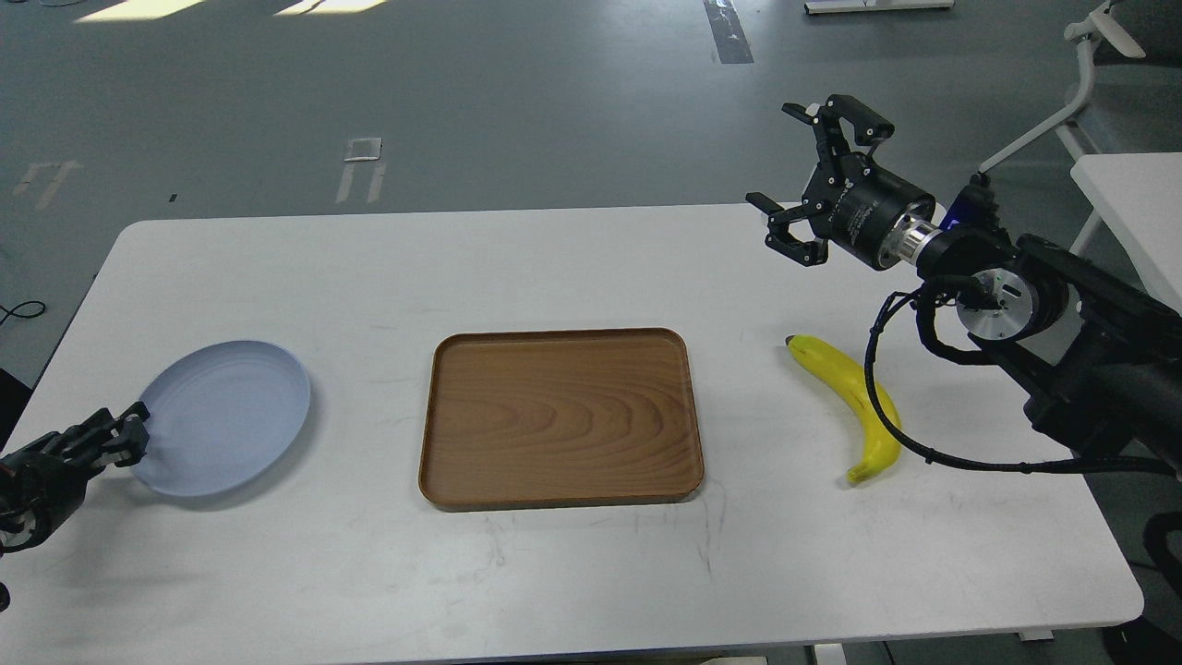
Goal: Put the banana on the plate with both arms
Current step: 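Grasp the edge of the light blue plate with the left gripper, then carry the plate with the left gripper and lower it onto the wooden tray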
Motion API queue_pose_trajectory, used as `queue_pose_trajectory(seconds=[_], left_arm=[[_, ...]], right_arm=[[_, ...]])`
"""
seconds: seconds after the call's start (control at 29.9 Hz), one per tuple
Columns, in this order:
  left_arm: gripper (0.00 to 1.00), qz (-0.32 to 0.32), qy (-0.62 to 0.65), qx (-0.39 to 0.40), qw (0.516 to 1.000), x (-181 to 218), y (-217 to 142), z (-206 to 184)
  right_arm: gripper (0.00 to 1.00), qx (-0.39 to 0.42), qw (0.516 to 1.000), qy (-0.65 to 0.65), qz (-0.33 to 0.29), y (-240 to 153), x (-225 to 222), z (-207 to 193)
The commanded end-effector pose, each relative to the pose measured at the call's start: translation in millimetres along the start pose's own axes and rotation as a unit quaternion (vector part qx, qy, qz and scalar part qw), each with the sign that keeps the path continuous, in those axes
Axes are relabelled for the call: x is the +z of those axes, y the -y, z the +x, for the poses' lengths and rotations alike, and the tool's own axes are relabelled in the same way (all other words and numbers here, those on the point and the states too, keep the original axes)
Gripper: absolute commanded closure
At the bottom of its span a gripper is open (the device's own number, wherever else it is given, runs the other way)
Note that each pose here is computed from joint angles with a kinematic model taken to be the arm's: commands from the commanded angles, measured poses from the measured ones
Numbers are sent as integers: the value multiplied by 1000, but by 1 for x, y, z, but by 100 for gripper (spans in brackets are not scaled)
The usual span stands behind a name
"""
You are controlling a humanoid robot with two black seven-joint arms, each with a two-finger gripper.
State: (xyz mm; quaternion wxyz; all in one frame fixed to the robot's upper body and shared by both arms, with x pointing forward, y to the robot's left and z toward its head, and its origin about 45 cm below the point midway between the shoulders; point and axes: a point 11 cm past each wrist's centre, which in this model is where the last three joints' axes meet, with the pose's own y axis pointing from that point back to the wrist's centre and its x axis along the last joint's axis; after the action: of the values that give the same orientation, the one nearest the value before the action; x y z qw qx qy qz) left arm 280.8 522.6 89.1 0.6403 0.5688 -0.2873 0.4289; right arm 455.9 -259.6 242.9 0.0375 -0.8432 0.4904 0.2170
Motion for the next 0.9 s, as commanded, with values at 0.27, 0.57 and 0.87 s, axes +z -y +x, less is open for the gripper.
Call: queue_pose_trajectory(seconds=[0.27, 0.57, 0.87], left_arm=[[100, -8, -2, 5, 1000, 8, 5, 0], [100, -8, -25, 14, 1000, 12, 8, 2], [100, -18, -60, 22, 998, 23, 14, 14]], right_arm=[[0, 2, 1000, 1, -2, -1, 3, 1], [0, 3, 1000, 2, -2, -2, 3, 2], [0, 10, 1000, -2, 4, -6, -4, 9]])
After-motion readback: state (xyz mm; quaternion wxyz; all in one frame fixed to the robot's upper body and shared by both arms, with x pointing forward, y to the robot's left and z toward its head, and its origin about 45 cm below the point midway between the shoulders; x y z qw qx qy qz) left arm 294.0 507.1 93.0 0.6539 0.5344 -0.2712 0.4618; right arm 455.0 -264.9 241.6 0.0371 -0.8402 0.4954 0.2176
